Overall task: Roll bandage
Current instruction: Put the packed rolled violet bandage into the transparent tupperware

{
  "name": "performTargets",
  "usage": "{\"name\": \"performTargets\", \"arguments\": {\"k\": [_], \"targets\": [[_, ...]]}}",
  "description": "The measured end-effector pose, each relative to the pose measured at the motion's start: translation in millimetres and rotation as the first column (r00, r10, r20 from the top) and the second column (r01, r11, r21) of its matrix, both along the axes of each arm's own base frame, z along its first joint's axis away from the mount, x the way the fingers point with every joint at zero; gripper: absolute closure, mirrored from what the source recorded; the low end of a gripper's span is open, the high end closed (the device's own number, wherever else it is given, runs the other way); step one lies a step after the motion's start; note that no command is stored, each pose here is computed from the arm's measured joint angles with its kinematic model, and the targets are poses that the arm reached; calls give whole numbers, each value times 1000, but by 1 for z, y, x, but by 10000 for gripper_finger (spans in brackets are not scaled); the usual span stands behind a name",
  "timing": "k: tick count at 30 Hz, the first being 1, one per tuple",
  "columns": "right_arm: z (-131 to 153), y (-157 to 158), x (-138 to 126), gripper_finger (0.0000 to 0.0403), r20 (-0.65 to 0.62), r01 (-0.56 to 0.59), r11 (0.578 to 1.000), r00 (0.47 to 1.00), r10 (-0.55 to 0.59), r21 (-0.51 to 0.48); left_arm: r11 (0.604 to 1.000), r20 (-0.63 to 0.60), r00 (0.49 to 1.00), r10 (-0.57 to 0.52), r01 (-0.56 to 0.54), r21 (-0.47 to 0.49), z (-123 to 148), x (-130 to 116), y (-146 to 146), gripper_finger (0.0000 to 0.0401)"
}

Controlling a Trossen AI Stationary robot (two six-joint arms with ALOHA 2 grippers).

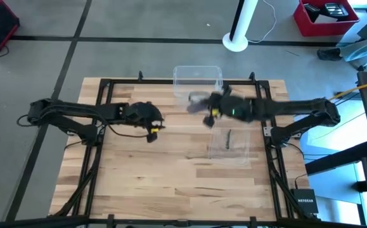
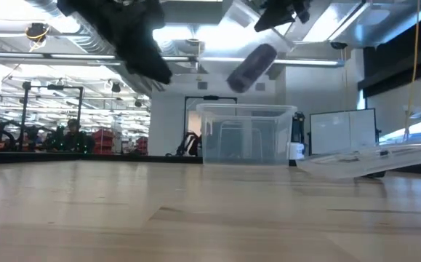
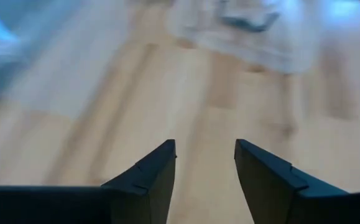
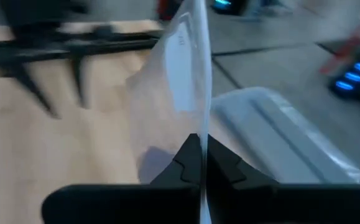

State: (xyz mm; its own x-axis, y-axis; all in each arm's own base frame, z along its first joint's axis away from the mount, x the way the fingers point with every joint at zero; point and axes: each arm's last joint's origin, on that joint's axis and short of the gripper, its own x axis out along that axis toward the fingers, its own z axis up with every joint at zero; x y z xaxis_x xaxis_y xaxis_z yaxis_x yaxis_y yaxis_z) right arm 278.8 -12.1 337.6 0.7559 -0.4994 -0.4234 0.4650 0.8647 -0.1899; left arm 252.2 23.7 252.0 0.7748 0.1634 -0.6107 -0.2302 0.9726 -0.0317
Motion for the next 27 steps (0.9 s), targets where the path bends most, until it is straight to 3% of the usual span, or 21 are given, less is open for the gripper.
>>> {"name": "performTargets", "arguments": {"k": [6, 10, 14, 19, 27], "targets": [[47, -71, -19, 399, -4, 236, 972, 972, -236, -4, 987, -54, 994, 97, -89, 131, 4, -17, 12, 242], [49, -115, -37, 395, 48, 365, 922, 927, -373, 126, 985, -55, 994, 93, -83, 150, 5, -17, 14, 242], [35, -152, -52, 397, 9, 427, 842, 891, -454, 330, 984, -26, 996, 86, -81, 159, 7, -15, 15, 242], [8, -178, -45, 397, -60, 426, 743, 883, -465, 516, 983, 2, 997, 80, -80, 167, 9, -14, 15, 242], [-27, -189, -30, 395, -206, 492, 643, 859, -469, 587, 984, 9, 996, 90, -90, 154, 10, -14, 14, 242]]}}
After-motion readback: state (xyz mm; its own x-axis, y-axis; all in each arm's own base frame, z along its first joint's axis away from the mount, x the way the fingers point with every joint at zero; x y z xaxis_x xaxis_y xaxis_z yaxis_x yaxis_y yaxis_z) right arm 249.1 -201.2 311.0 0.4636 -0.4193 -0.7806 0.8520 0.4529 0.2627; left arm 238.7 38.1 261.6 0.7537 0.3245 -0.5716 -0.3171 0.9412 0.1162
